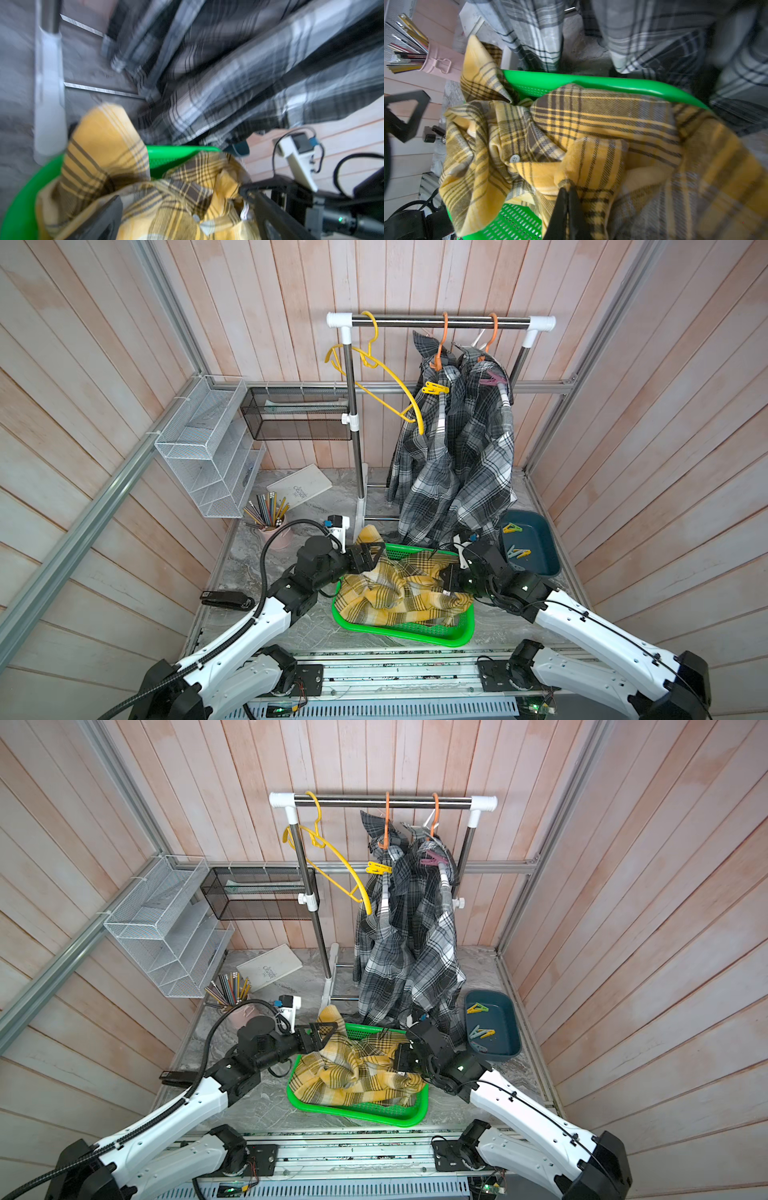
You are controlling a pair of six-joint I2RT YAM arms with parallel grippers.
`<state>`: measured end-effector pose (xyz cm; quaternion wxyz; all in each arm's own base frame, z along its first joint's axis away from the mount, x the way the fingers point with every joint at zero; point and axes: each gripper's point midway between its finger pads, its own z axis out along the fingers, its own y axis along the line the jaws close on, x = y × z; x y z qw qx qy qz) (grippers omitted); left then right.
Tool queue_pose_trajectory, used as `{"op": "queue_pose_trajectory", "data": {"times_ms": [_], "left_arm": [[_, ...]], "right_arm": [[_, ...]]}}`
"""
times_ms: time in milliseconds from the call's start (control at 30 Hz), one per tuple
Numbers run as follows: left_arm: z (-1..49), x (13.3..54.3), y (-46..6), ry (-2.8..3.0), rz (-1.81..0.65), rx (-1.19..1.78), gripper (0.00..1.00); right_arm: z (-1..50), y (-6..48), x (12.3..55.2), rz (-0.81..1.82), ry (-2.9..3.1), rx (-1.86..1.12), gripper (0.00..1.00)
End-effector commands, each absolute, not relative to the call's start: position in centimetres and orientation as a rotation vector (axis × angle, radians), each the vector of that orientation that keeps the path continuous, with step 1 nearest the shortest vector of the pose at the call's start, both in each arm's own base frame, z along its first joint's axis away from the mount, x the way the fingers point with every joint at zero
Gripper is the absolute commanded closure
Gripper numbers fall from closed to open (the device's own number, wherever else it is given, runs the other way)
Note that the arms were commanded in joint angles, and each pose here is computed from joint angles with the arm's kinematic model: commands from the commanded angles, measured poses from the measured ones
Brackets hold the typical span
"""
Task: Remove the clothespins securing long-sleeve shirts to the hanger
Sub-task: Adjust the long-sleeve shirt at the bin.
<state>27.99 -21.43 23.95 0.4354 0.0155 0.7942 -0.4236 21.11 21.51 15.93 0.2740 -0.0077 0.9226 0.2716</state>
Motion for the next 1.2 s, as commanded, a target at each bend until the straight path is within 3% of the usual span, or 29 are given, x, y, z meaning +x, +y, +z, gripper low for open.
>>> {"op": "queue_pose_trajectory", "data": {"times_ms": [0, 233, 467, 500, 533, 633, 800, 967, 1167], "left_arm": [[27.1, 29.2, -18.7, 1.89, -0.969, 0.008, 0.0], [29.7, 30.5, -14.8, 1.817, -0.869, -0.052, 0.0], [27.9, 31.6, -13.9, 1.87, -0.935, -0.081, 0.0], [27.5, 31.8, -14.1, 1.879, -0.955, -0.075, 0.0], [27.0, 32.1, -14.3, 1.894, -0.982, -0.065, 0.0], [25.9, 32.8, -15.5, 1.937, -1.049, -0.006, 0.01], [24.5, 34.3, -17.6, 2.019, -1.128, 0.104, 0.03], [23.2, 36.1, -18.7, 2.092, -1.147, 0.175, 0.04], [20.4, 37.7, -19.2, 2.212, -1.111, 0.216, 0.08]], "right_arm": [[16.8, 25.0, 21.5, 0.868, 2.422, -0.083, 1.0], [10.8, 27.2, 22.1, 0.809, 2.513, -0.135, 1.0], [5.8, 26.5, 22.0, 0.761, 2.607, -0.12, 1.0], [5.7, 26.5, 22.2, 0.751, 2.605, -0.123, 0.98], [5.8, 26.5, 22.5, 0.738, 2.597, -0.132, 0.88], [8.3, 26.7, 23.8, 0.71, 2.544, -0.174, 0.58], [16.0, 26.3, 26.0, 0.671, 2.356, -0.213, 0.34], [23.4, 26.0, 27.9, 0.69, 2.178, -0.252, 0.26], [27.8, 26.7, 29.3, 0.715, 2.072, -0.315, 0.24]]}}
